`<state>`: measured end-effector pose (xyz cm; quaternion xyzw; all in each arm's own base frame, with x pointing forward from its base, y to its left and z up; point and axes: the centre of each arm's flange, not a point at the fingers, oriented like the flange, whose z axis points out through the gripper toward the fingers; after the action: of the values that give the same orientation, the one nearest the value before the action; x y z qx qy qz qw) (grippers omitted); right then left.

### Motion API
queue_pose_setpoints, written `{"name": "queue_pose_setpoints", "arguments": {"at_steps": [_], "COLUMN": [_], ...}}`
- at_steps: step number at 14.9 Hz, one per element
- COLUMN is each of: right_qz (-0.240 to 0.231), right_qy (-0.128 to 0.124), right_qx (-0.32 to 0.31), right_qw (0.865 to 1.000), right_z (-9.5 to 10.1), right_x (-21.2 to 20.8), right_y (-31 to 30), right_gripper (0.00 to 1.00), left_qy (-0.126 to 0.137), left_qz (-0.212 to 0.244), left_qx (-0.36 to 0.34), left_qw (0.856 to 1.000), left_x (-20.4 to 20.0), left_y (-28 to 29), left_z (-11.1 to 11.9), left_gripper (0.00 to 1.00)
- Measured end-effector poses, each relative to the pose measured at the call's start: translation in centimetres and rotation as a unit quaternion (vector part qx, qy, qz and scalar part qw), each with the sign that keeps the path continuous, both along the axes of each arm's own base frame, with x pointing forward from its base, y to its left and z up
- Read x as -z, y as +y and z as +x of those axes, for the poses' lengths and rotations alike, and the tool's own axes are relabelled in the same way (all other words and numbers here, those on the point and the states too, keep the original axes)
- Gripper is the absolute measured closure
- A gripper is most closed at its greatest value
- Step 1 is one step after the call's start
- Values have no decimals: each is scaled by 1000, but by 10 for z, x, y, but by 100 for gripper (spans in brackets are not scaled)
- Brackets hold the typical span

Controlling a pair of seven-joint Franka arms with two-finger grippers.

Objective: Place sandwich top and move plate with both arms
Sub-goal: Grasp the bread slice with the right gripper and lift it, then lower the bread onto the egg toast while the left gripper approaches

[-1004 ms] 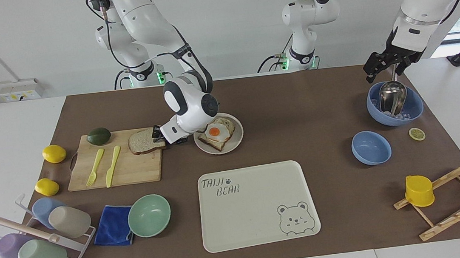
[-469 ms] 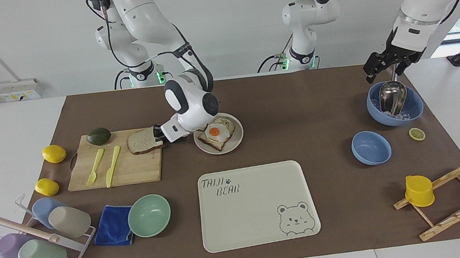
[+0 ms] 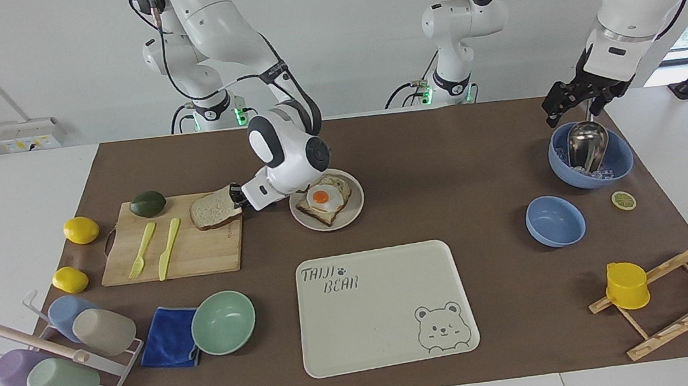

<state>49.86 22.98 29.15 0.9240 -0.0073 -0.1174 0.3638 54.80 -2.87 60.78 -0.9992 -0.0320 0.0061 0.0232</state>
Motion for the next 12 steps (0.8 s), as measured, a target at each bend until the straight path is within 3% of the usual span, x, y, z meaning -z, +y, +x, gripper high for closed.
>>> {"name": "queue_pose_setpoints", "arguments": {"at_steps": [3, 7, 9, 12], "right_qz": [-1, 43, 67, 112], "right_qy": [4, 5, 4, -19], "right_qx": [-13, -7, 4, 59], "right_qw": [1000, 999, 998, 992], "right_z": [11, 8, 5, 7], "right_x": [-51, -106, -108, -96], "right_y": [29, 95, 121, 142], "right_gripper": [91, 93, 93, 93], "left_qy": [-9, -10, -9, -14], "left_qz": [-1, -3, -4, -10], "left_qx": [0, 1, 1, 0], "left_qw": [1000, 1000, 1000, 1000], "left_x": [10, 30, 33, 33], "left_y": [1, 2, 2, 1], "left_z": [-3, -16, -21, -23], "left_gripper": [0, 0, 0, 0]}}
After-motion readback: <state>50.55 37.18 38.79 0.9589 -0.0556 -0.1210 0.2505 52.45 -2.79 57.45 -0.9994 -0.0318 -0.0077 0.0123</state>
